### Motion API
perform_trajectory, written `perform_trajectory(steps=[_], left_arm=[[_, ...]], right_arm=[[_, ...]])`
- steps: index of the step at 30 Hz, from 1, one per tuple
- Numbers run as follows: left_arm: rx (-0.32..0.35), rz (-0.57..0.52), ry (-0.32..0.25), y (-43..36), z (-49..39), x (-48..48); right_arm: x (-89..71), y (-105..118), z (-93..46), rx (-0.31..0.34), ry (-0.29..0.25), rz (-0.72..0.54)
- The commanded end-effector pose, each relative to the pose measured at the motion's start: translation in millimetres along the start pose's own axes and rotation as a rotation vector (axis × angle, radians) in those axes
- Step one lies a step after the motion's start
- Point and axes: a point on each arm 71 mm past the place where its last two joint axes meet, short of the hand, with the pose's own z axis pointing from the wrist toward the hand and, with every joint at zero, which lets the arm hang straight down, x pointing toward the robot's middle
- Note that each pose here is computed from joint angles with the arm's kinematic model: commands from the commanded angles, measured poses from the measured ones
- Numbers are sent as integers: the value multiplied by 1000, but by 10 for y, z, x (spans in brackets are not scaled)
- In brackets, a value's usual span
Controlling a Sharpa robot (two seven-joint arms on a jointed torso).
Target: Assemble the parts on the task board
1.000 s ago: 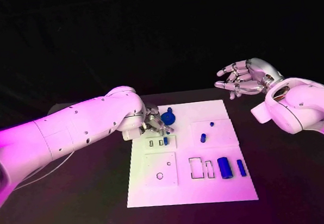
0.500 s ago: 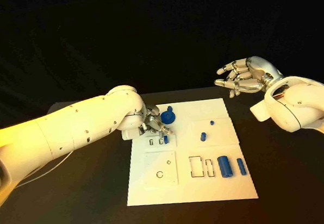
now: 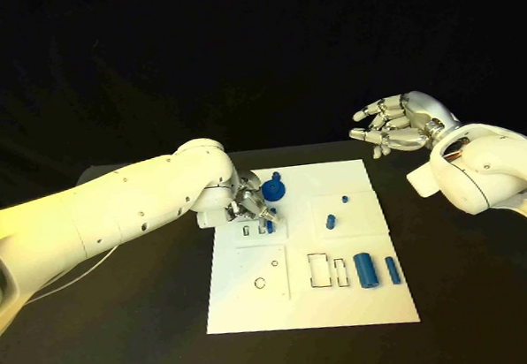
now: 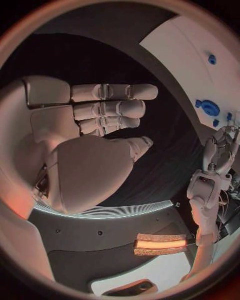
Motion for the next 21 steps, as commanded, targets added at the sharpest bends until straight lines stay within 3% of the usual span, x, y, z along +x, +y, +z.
perform_trajectory(steps=[1, 21], left_arm=[[13, 10, 27, -25, -2, 29], [25, -59, 44, -3, 4, 24]], right_arm=[[13, 0, 3, -4, 8, -2], [24, -17, 7, 4, 15, -6]])
